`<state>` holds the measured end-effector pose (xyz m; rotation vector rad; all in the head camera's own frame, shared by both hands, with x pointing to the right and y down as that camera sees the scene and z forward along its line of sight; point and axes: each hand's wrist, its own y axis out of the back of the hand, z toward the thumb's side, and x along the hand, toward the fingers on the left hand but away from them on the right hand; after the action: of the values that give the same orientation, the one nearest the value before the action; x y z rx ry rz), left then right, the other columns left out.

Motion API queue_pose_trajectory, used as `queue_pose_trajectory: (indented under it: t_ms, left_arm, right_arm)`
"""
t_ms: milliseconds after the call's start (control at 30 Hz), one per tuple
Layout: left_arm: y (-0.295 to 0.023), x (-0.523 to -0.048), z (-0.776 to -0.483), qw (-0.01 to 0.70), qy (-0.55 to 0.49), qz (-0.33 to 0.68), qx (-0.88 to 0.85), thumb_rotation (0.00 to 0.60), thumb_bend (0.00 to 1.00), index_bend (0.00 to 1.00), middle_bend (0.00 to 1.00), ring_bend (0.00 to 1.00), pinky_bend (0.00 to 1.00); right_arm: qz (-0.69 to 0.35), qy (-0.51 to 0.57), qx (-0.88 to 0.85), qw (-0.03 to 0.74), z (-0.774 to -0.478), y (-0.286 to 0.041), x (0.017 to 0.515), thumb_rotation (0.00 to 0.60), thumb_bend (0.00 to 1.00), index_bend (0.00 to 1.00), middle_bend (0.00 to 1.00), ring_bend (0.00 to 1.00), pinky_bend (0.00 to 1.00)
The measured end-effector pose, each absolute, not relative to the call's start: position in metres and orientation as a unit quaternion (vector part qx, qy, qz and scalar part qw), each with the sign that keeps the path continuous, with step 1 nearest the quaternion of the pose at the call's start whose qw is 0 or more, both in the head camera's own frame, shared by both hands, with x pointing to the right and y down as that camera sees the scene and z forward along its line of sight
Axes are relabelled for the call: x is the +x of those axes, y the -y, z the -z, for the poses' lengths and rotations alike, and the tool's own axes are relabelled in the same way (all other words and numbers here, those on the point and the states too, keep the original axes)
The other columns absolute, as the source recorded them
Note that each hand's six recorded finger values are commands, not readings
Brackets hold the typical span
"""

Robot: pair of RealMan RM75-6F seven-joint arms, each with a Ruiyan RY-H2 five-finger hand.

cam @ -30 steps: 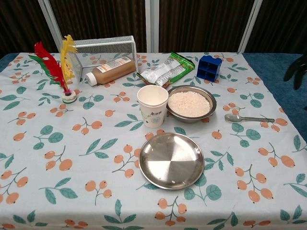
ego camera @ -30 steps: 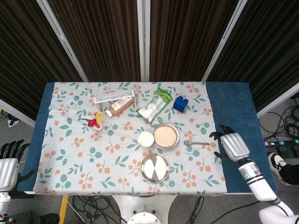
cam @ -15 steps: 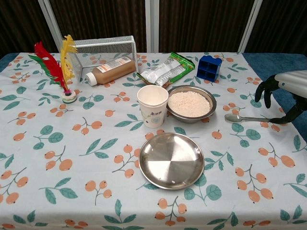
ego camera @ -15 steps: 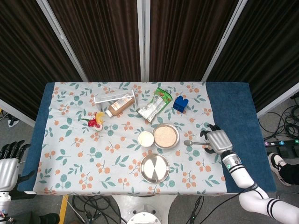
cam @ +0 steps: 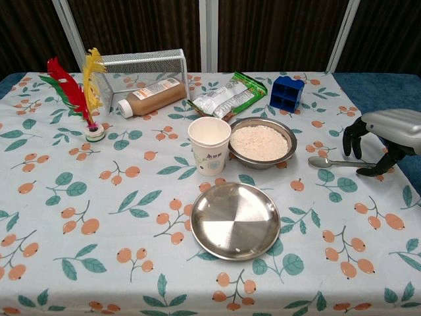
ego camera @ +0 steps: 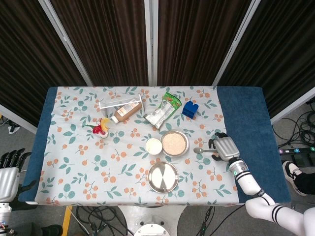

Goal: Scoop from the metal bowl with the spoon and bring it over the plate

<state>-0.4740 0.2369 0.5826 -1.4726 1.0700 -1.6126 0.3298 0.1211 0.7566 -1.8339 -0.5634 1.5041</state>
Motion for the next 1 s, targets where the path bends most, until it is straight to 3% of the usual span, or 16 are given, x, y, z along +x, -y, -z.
queue_pose_trajectory:
  t_ms: [1000]
  left_arm:
    - [-0.24, -0.48, -0.587, 0.338, -0.417, 0.627, -0.565, 0.6, 0.07, 0.26, 0.22, 0.12, 0.11]
  right_arm:
    - [-0.59, 0.187, -0.709, 0.338, -0.769, -0.12, 0.322, 0.6, 0.33, 0.54, 0.56, 0.2, 0.17]
